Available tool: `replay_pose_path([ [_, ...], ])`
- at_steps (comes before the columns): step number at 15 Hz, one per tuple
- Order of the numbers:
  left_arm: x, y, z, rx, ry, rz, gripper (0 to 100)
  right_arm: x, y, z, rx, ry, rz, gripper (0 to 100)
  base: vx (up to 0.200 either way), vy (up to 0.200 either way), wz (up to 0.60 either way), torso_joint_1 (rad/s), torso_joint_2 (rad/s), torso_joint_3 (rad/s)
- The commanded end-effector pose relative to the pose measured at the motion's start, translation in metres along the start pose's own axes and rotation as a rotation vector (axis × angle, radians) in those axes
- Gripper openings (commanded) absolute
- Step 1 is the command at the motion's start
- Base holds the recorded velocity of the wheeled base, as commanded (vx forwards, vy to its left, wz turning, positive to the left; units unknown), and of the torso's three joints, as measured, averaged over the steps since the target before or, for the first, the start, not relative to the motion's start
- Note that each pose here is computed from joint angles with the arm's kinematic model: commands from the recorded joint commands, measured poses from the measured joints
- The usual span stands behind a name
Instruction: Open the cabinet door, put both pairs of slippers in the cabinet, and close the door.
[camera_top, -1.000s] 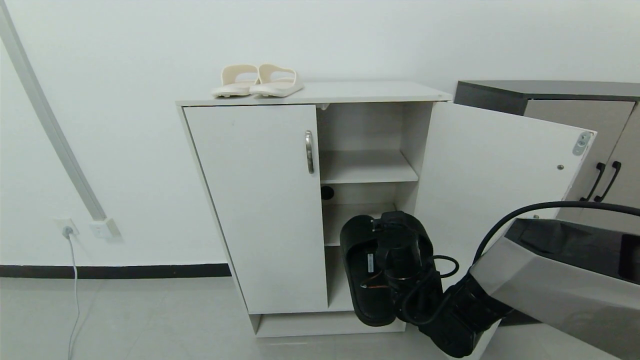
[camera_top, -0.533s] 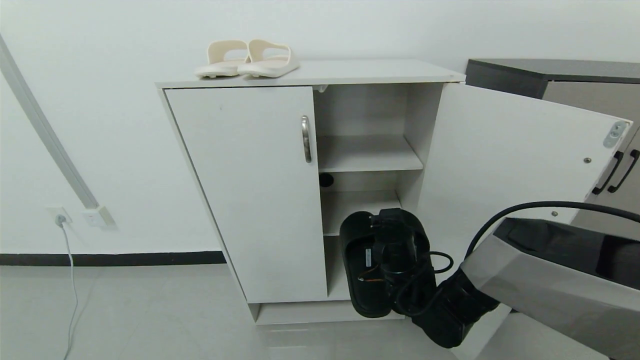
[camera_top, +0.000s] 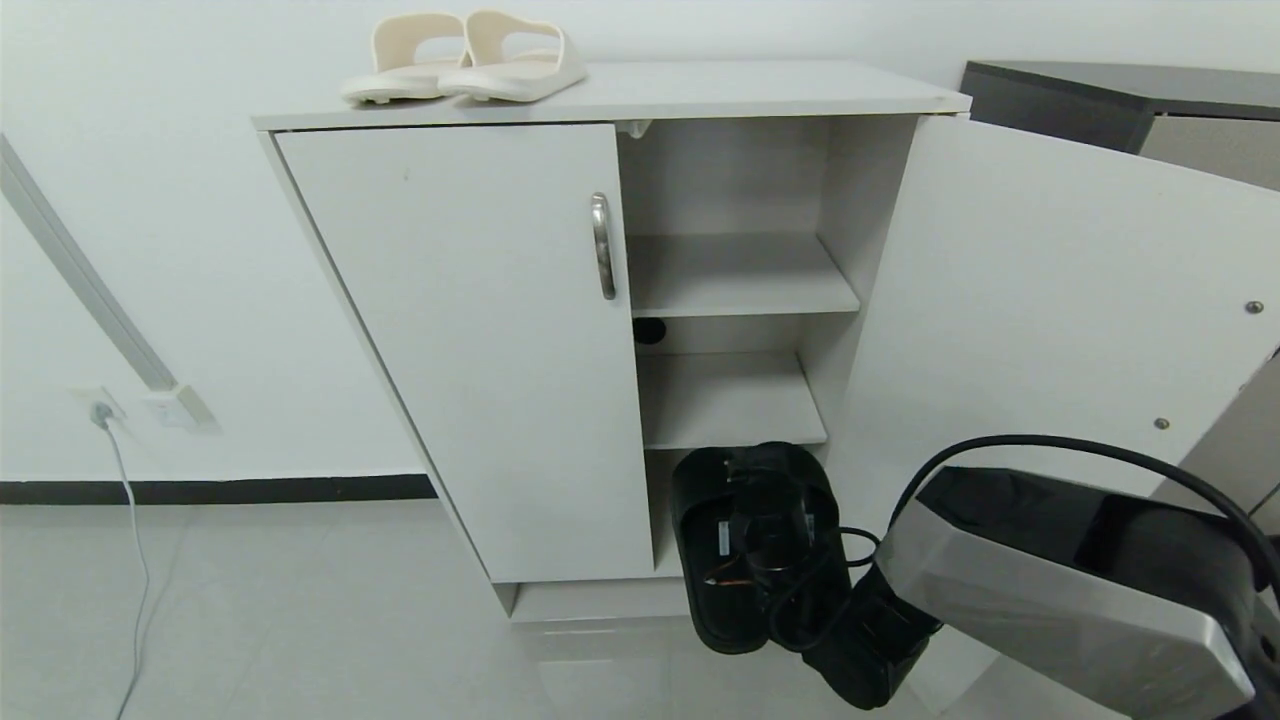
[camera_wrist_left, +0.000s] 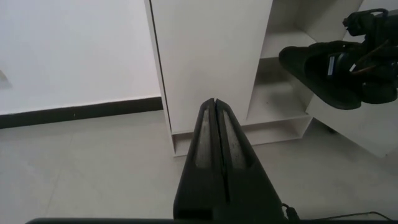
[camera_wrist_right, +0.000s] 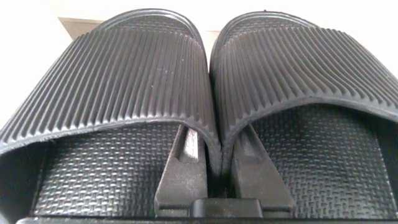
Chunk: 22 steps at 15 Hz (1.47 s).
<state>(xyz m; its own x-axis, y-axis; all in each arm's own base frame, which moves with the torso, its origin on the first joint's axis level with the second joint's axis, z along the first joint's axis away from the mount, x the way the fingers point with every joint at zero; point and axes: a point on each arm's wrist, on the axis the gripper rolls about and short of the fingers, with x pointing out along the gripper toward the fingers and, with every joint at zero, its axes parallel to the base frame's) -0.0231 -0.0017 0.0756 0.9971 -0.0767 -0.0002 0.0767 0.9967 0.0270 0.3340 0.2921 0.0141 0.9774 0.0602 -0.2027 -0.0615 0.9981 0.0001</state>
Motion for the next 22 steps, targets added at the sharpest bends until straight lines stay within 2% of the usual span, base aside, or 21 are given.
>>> replay_pose_path([
  [1,0.000,0.000,0.000,0.000,0.001,0.000,0,0.007,0.000,-0.012,0.001,-0.001,-0.005,0,0.000,0.000,0.00,0.000,0.00,0.000],
  [4,0.000,0.000,0.000,0.000,0.001,0.000,0,0.011,-0.002,-0.014,0.030,-0.045,-0.010,0,0.000,0.000,0.00,0.000,0.00,0.000],
  [9,0.000,0.000,0.000,0.000,0.001,0.000,0,0.026,-0.007,-0.026,0.021,-0.118,-0.026,0,0.200,0.000,0.00,0.000,0.00,0.000],
  [14,0.000,0.000,0.000,0.000,0.001,0.000,0,0.024,-0.007,-0.018,0.028,-0.133,-0.028,0,0.200,0.000,0.00,0.007,0.00,0.000],
  [18,0.000,0.000,0.000,0.000,0.001,0.000,0,0.030,-0.004,-0.014,0.009,-0.142,-0.016,0,0.000,0.000,0.00,0.000,0.00,0.000],
  [22,0.000,0.000,0.000,-0.001,0.001,0.000,0,0.049,-0.002,-0.002,0.016,-0.104,-0.029,0,0.000,0.000,0.00,0.000,0.00,0.000],
])
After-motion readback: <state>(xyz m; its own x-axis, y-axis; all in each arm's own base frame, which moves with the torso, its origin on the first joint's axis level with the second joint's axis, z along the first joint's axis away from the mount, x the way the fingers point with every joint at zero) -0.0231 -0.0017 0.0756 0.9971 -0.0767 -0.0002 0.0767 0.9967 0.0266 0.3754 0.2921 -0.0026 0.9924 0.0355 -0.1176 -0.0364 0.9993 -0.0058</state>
